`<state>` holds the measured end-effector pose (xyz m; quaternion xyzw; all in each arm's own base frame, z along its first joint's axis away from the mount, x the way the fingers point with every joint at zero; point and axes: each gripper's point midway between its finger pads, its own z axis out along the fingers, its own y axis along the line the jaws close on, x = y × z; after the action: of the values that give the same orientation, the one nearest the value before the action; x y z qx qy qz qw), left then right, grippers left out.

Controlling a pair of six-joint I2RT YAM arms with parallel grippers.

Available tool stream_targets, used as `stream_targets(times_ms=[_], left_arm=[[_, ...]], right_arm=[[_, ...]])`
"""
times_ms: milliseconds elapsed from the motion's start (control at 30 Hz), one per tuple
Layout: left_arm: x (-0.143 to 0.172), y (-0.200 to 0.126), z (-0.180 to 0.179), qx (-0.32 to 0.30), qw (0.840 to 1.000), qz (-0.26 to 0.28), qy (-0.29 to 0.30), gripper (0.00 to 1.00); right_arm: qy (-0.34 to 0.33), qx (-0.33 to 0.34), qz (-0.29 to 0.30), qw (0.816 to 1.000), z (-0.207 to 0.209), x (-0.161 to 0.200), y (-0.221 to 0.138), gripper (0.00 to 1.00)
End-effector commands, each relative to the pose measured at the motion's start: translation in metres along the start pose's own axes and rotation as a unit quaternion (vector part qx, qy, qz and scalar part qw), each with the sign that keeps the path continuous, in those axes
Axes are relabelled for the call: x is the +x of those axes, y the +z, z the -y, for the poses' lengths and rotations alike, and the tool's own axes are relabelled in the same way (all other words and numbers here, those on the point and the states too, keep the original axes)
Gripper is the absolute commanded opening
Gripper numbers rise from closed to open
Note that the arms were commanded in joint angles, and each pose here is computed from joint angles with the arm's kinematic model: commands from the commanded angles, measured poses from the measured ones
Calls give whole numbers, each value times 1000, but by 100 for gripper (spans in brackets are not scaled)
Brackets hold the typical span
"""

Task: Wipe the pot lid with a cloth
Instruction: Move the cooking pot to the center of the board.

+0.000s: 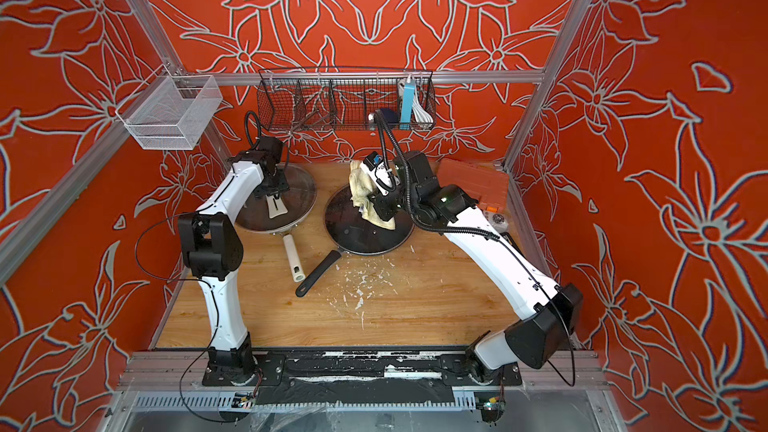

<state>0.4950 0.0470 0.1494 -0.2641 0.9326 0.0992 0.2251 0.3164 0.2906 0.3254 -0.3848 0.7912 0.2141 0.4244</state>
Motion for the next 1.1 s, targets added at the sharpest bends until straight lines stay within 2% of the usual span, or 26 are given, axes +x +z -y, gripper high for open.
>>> stream_targets(times_ms=[0, 233, 400, 567, 933, 1067], left_arm=[[9, 2, -6, -6, 1000, -20, -7, 63], [17, 10, -5, -7, 999, -37, -5, 50], [20, 7, -5, -2, 999, -44, -8, 55], [20, 6, -5, 0, 999, -41, 0, 55], [27, 12, -7, -2, 999, -49, 10, 48], [35, 19, -9, -12, 998, -62, 16, 53]], right_arm=[[-14, -1, 23, 1000, -3, -12, -7, 0], [-12, 0, 24, 1000, -3, -13, -8, 0], [-12, 2, 23, 1000, -2, -12, -8, 0], [-9, 1, 23, 1000, -2, -12, -7, 0], [-7, 0, 22, 1000, -2, -12, -6, 0], [-7, -1, 21, 1000, -2, -12, -6, 0]])
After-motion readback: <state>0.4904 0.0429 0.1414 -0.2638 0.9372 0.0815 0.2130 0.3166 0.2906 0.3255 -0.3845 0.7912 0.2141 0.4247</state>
